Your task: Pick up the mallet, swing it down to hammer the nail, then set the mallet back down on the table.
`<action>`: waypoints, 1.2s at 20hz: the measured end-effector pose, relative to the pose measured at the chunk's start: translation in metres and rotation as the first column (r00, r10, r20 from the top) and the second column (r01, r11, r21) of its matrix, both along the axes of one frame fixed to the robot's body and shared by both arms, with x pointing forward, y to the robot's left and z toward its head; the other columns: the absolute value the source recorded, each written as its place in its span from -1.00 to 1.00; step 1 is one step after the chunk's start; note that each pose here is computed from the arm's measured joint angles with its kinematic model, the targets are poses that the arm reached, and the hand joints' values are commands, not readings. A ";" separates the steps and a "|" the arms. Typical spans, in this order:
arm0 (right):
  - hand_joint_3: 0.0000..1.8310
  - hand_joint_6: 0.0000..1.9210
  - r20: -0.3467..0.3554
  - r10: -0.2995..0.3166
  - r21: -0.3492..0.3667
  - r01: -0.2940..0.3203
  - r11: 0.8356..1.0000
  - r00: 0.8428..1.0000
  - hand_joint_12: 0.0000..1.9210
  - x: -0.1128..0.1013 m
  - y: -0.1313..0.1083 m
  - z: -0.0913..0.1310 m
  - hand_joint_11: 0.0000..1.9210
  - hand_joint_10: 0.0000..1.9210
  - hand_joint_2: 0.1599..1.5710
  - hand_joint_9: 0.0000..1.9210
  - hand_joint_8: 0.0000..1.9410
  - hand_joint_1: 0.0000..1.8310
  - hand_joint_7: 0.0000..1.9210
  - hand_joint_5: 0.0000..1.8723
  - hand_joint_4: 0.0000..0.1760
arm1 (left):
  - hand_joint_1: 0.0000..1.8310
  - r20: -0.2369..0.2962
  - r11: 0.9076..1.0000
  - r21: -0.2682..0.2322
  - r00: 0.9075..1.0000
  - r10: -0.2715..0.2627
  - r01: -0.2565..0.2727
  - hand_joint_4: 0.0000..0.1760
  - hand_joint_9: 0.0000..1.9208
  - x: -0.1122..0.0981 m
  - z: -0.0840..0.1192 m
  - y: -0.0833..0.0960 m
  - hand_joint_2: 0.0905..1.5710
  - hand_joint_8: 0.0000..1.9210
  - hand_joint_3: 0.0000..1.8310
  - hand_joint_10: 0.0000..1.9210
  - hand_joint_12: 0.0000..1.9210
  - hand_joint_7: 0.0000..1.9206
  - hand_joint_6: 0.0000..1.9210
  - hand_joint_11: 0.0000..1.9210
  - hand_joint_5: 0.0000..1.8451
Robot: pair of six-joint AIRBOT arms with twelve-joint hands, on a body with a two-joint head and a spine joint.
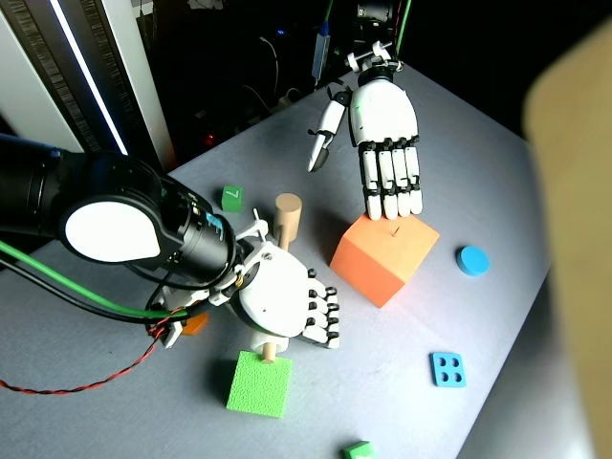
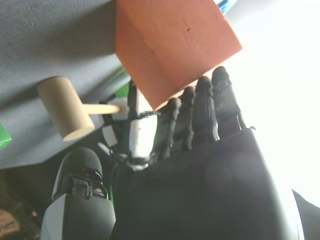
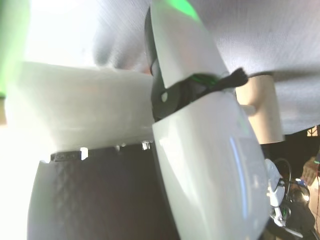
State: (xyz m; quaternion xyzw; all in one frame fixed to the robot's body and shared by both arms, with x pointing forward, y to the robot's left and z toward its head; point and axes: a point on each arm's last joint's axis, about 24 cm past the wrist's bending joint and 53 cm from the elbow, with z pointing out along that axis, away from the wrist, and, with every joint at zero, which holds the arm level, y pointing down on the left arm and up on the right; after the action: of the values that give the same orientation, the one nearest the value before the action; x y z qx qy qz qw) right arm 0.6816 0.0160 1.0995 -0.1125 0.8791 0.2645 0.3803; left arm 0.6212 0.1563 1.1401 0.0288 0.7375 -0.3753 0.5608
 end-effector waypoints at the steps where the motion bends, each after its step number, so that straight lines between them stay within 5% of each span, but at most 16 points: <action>1: -1.00 -0.97 0.000 -0.001 -0.001 0.001 1.000 1.000 -0.27 0.000 -0.001 0.000 -1.00 -0.96 0.19 -0.84 -0.98 0.42 -0.84 -0.83 -1.00 | -1.00 0.000 1.000 0.000 1.000 0.000 0.000 -1.00 -1.00 0.000 0.000 0.000 0.48 -1.00 -1.00 -1.00 -1.00 -1.00 -0.99 -1.00 -0.97; 3: -0.99 -0.98 -0.001 -0.003 -0.002 0.003 1.000 1.000 0.02 0.001 -0.002 0.000 -1.00 -0.95 0.22 -0.72 -0.98 0.40 -0.71 -0.72 -1.00 | -1.00 -0.001 1.000 0.001 1.000 0.000 0.000 -1.00 -1.00 0.000 -0.001 0.000 0.48 -1.00 -1.00 -1.00 -1.00 -1.00 -1.00 -1.00 -0.98; 9: -0.99 -0.96 0.011 0.002 0.012 -0.002 1.000 1.000 0.33 0.001 0.000 0.003 -1.00 -0.89 0.26 -0.50 -0.95 0.45 -0.49 -0.56 -1.00 | -1.00 0.000 1.000 -0.001 1.000 -0.001 0.001 -1.00 -1.00 -0.001 -0.001 0.000 0.48 -1.00 -1.00 -1.00 -1.00 -1.00 -1.00 -1.00 -0.97; 12: -1.00 -0.90 0.021 0.006 0.021 -0.007 1.000 1.000 0.58 0.002 0.002 0.007 -1.00 -0.24 0.27 -0.50 -0.84 0.47 -0.25 -0.30 -1.00 | -1.00 -0.002 1.000 -0.003 1.000 -0.002 0.002 -1.00 -1.00 -0.001 -0.002 -0.001 0.47 -1.00 -1.00 -1.00 -1.00 -1.00 -0.99 -1.00 -0.96; 13: -1.00 -0.85 0.023 0.007 0.023 -0.007 1.000 1.000 0.62 0.003 0.002 0.008 -0.96 -0.05 0.31 -0.50 -0.74 0.48 -0.21 -0.25 -1.00 | -1.00 -0.001 1.000 -0.007 1.000 -0.003 0.003 -1.00 -1.00 -0.001 -0.002 -0.002 0.48 -1.00 -1.00 -1.00 -1.00 -1.00 -1.00 -1.00 -0.97; 14: -0.99 -0.54 0.027 0.008 0.028 -0.009 1.000 1.000 0.65 0.003 0.003 0.010 -0.90 0.12 0.43 -0.50 0.12 0.46 -0.18 -0.32 -1.00 | -1.00 -0.001 1.000 -0.007 1.000 -0.003 0.003 -1.00 -1.00 -0.001 -0.002 -0.002 0.47 -1.00 -1.00 -1.00 -1.00 -1.00 -1.00 -1.00 -0.97; 15: -1.00 0.18 0.027 0.005 0.030 -0.006 1.000 1.000 0.72 0.004 0.002 0.010 -0.79 0.38 0.52 -0.46 0.44 0.31 -0.20 -0.27 -1.00 | -1.00 -0.002 1.000 -0.008 1.000 -0.004 0.004 -1.00 -1.00 -0.002 -0.002 -0.002 0.47 -1.00 -1.00 -1.00 -1.00 -1.00 -1.00 -1.00 -0.97; 16: -1.00 0.29 0.027 0.002 0.034 -0.003 0.999 1.000 0.78 0.004 0.001 0.011 -0.76 0.57 0.55 -0.48 0.60 0.28 -0.25 -0.24 -1.00 | -1.00 -0.002 1.000 -0.008 1.000 -0.004 0.004 -1.00 -1.00 -0.002 -0.002 -0.002 0.47 -1.00 -1.00 -1.00 -1.00 -1.00 -1.00 -1.00 -0.98; 19: -0.99 0.45 0.000 -0.014 0.004 0.014 1.000 1.000 1.00 0.001 -0.007 0.003 -0.69 0.90 0.65 -0.53 0.82 0.22 -0.37 -0.31 -1.00 | -1.00 -0.003 1.000 -0.008 1.000 -0.002 0.002 -1.00 -1.00 -0.002 -0.002 -0.002 0.47 -1.00 -1.00 -1.00 -1.00 -1.00 -1.00 -1.00 -0.98; 23: -1.00 0.30 0.004 -0.004 0.001 0.004 1.000 1.000 1.00 -0.004 -0.009 0.007 -0.53 1.00 0.67 -0.45 0.96 0.25 -0.41 -0.30 -1.00 | -1.00 -0.003 1.000 -0.008 1.000 -0.003 0.003 -1.00 -1.00 -0.002 -0.002 -0.002 0.47 -1.00 -1.00 -1.00 -1.00 -1.00 -0.99 -1.00 -0.98; 24: -1.00 0.48 0.007 0.002 0.002 -0.002 1.000 1.000 1.00 -0.007 -0.008 0.010 -0.45 1.00 0.60 -0.36 0.99 0.18 -0.34 -0.27 -1.00 | -1.00 -0.003 1.000 -0.008 1.000 -0.003 0.003 -1.00 -1.00 -0.002 -0.002 -0.002 0.47 -1.00 -1.00 -1.00 -1.00 -1.00 -0.99 -1.00 -0.97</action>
State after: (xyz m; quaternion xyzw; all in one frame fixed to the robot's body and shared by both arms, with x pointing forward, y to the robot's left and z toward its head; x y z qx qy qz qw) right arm 0.6751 0.0085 1.1091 -0.1138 0.8774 0.2654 0.3831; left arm 0.6195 0.1544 1.1378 0.0268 0.7368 -0.3791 0.5592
